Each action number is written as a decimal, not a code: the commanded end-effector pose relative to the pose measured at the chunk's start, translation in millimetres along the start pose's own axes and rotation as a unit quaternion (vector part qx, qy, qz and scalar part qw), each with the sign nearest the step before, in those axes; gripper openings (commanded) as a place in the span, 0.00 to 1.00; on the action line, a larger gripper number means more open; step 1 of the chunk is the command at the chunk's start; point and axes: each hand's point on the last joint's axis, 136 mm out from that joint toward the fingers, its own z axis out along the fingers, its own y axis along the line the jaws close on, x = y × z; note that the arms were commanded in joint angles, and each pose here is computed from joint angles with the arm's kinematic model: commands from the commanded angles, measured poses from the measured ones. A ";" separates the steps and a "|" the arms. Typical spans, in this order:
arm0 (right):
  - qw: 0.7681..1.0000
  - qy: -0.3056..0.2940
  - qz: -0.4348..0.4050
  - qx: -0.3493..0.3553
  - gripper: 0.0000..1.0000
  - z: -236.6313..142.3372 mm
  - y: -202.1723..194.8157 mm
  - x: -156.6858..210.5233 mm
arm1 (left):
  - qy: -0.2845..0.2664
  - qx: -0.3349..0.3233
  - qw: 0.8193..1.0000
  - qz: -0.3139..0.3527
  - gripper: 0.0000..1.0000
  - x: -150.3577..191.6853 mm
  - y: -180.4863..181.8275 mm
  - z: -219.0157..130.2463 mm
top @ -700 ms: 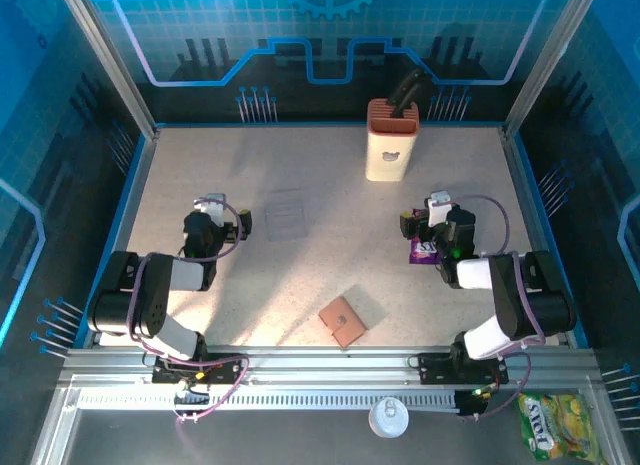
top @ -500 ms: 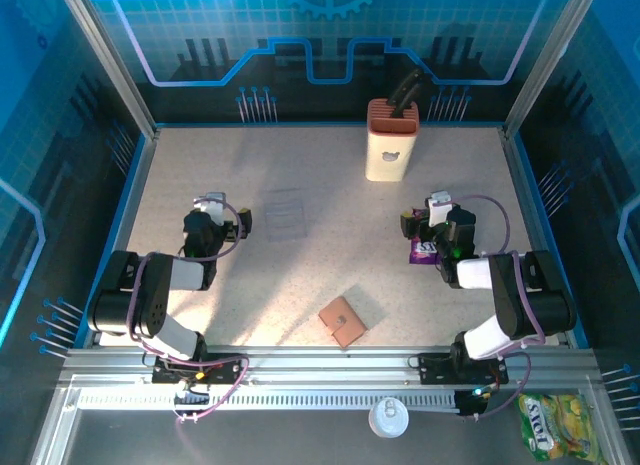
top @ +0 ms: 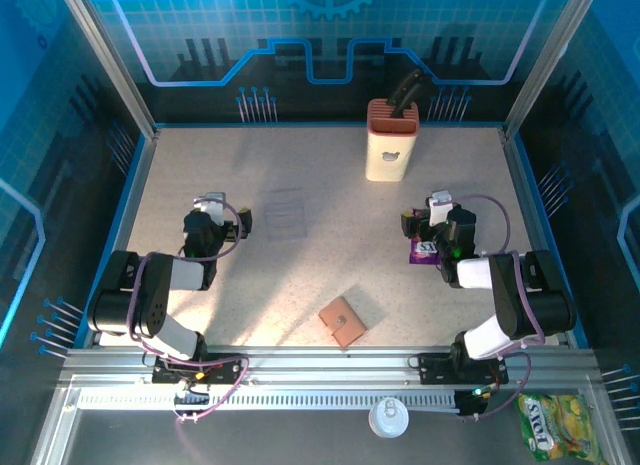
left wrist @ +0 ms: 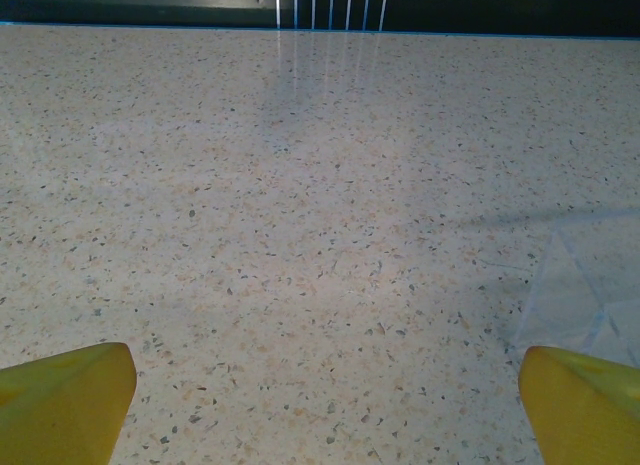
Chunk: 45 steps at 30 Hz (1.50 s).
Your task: Take the credit cards out of the card holder
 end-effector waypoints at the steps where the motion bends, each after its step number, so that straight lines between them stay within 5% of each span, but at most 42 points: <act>1: 1.000 -0.024 0.004 0.009 1.00 2.7 -6.0 -14.4 | -0.018 0.006 1.000 -0.003 0.99 -12.5 -3.5 4.4; 20: 1.000 -0.024 0.006 0.013 1.00 2.5 -8.3 -14.7 | -0.018 0.007 1.000 -0.007 0.99 -13.5 -1.8 4.2; 31: 0.998 -0.039 0.006 0.039 1.00 -17.9 -13.6 -39.5 | -0.012 -0.061 0.998 -0.024 0.99 -50.8 14.5 -16.6; 45: 0.998 0.040 0.052 -0.015 0.99 -45.4 32.2 -75.7 | 0.149 -0.075 0.975 -0.147 0.99 -47.4 -2.8 -55.6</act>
